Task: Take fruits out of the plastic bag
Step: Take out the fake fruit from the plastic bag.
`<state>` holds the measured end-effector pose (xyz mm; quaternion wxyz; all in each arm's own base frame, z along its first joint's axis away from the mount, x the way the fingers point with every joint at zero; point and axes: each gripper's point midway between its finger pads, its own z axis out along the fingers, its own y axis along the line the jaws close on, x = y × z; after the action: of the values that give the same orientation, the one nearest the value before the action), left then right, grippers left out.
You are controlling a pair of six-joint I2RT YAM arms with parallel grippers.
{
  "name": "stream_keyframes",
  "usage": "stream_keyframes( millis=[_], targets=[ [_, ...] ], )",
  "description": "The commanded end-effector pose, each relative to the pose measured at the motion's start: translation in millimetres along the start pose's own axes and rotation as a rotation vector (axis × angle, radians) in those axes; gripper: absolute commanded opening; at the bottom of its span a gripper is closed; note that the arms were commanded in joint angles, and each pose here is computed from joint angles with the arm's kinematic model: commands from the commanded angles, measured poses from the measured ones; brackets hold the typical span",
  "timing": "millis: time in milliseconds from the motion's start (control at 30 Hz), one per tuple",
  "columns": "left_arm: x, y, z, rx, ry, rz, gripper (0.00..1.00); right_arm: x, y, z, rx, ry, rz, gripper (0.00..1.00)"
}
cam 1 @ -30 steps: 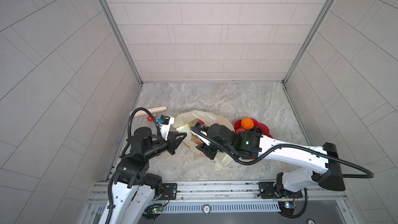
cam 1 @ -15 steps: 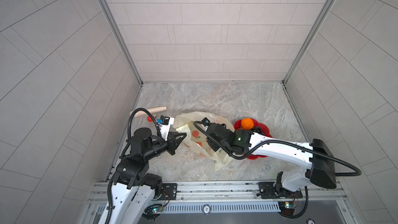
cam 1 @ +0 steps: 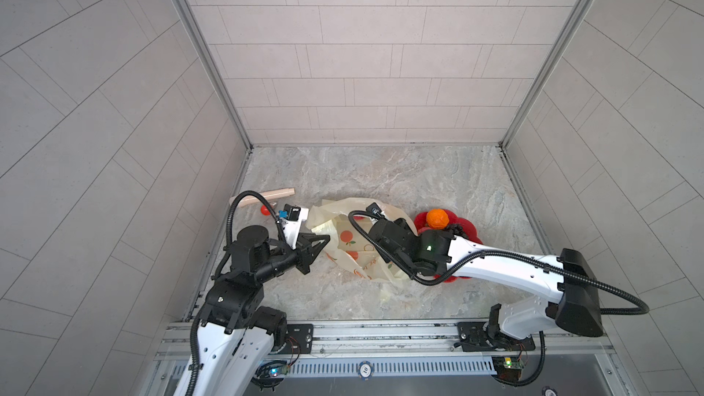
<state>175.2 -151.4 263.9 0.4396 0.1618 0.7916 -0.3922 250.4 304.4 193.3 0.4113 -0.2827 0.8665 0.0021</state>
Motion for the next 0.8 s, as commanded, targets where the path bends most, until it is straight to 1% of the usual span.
stream_keyframes(
  millis=[0, 100, 200, 400, 500, 600, 767],
  targets=[
    [0.7, 0.4, 0.1, -0.001, -0.004, 0.026, 0.04, -19.2, 17.4, 10.3, -0.020, -0.043, 0.001, 0.53],
    [1.1, 4.1, 0.9, -0.021, 0.003, 0.019, 0.04, -25.4, 25.2, 25.1, -0.023, -0.054, -0.006, 0.57],
    [1.7, 9.1, 1.6, -0.046, 0.008, 0.013, 0.05, -27.8, 26.7, 41.9, -0.044, -0.036, 0.008, 0.59],
    [3.6, 13.0, 5.1, -0.055, 0.027, -0.003, 0.04, -24.7, 18.1, 79.6, -0.092, 0.026, 0.069, 0.64],
    [4.0, 14.3, 5.9, -0.060, 0.031, -0.005, 0.05, -24.9, 10.9, 98.5, -0.091, 0.048, 0.096, 0.66],
    [5.1, 17.8, 7.0, -0.075, 0.038, -0.011, 0.05, -25.1, 5.6, 115.6, -0.090, 0.071, 0.114, 0.67],
    [7.7, 32.1, 9.6, -0.142, 0.059, -0.028, 0.05, -30.7, 4.0, 135.8, -0.106, 0.092, 0.125, 0.69]
  ],
)
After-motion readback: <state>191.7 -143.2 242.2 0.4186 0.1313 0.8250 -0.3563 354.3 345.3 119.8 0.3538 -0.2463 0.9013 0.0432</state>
